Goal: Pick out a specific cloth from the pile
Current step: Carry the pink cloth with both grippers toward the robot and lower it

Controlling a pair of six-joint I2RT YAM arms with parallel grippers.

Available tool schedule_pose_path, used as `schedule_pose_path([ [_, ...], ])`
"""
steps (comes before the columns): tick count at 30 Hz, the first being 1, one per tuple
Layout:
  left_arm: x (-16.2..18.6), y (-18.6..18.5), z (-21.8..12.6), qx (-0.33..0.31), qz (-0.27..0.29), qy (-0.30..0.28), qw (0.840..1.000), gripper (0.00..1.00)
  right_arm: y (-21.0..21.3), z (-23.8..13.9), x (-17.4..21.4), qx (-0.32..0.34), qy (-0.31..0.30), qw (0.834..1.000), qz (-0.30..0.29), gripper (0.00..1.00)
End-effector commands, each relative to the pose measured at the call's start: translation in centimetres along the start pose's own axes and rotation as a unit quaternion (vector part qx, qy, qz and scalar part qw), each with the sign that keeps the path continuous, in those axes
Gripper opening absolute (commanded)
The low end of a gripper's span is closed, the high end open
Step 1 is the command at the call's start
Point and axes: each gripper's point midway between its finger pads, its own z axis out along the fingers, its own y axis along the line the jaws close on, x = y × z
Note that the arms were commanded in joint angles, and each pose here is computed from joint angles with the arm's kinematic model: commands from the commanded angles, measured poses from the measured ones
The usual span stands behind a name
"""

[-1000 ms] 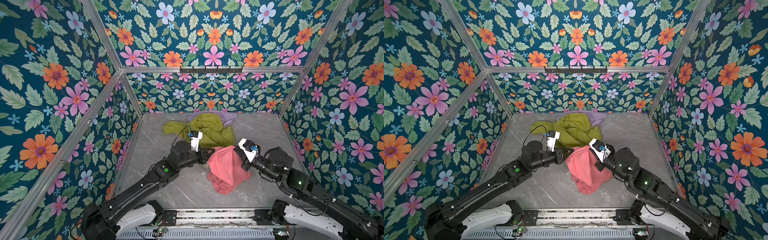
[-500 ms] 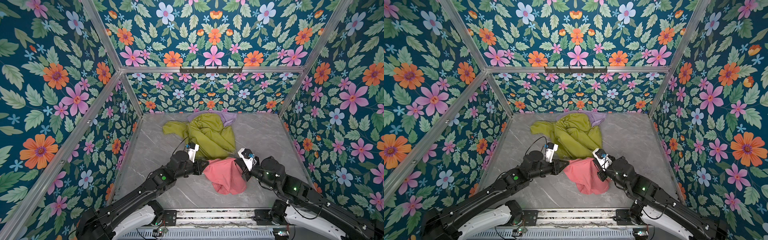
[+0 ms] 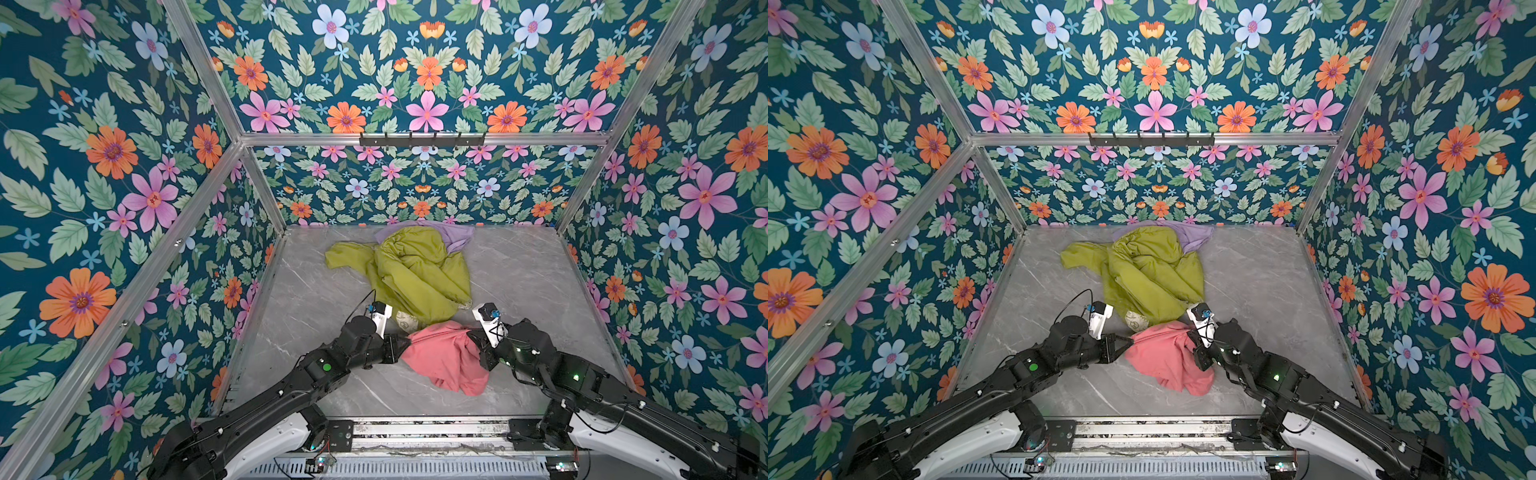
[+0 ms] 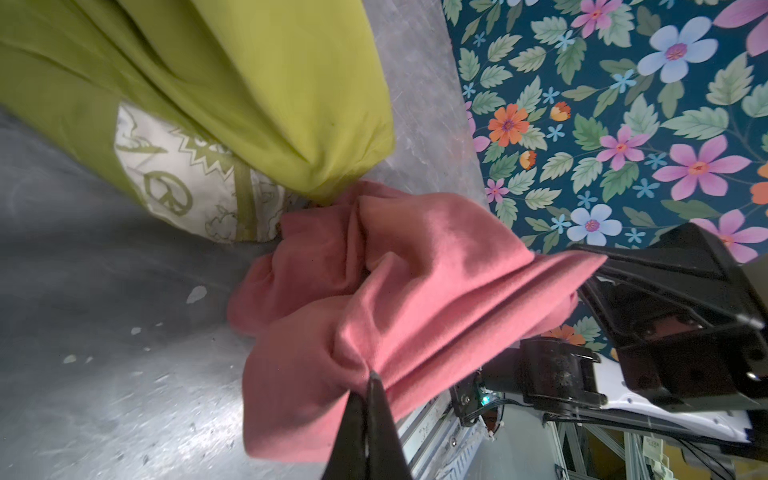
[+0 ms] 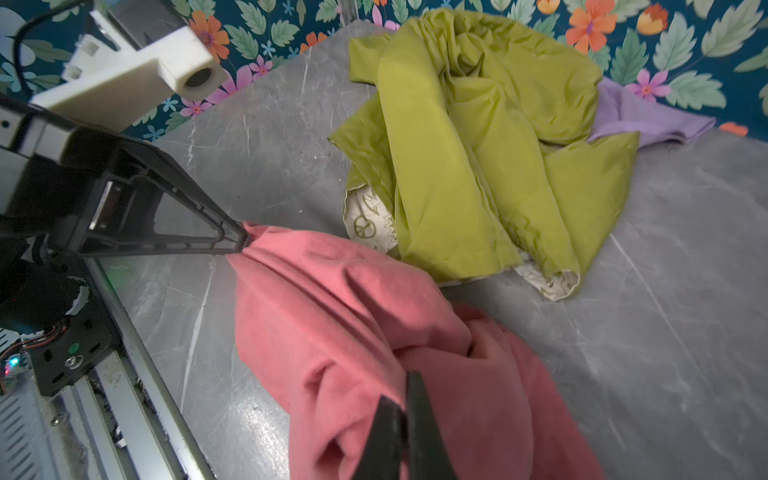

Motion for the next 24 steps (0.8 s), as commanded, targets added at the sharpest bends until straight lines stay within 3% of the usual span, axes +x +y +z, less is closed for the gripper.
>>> schedule_pose_path([
  [1, 2.1, 5.0, 0.1, -0.103, -0.023, 0.026, 0.994, 0.0, -2.5, 1.1, 0.5, 0.059, 0.007, 0.996, 0.062, 0.0],
  [6, 3.4, 6.7, 0.8, -0.13, -0.023, 0.052, 0.99, 0.0, -5.2, 3.0, 1.9, 0.051, 0.05, 0.986, 0.151, 0.0],
  [12, 4.6, 8.8, 1.5, -0.161, -0.028, 0.068, 0.984, 0.0, -7.6, 5.2, 3.2, 0.092, 0.077, 0.985, 0.125, 0.0],
  [24, 6.9, 10.1, 2.6, -0.159, -0.027, 0.111, 0.981, 0.0, -7.3, 9.0, 9.6, 0.065, 0.179, 0.966, 0.177, 0.0],
])
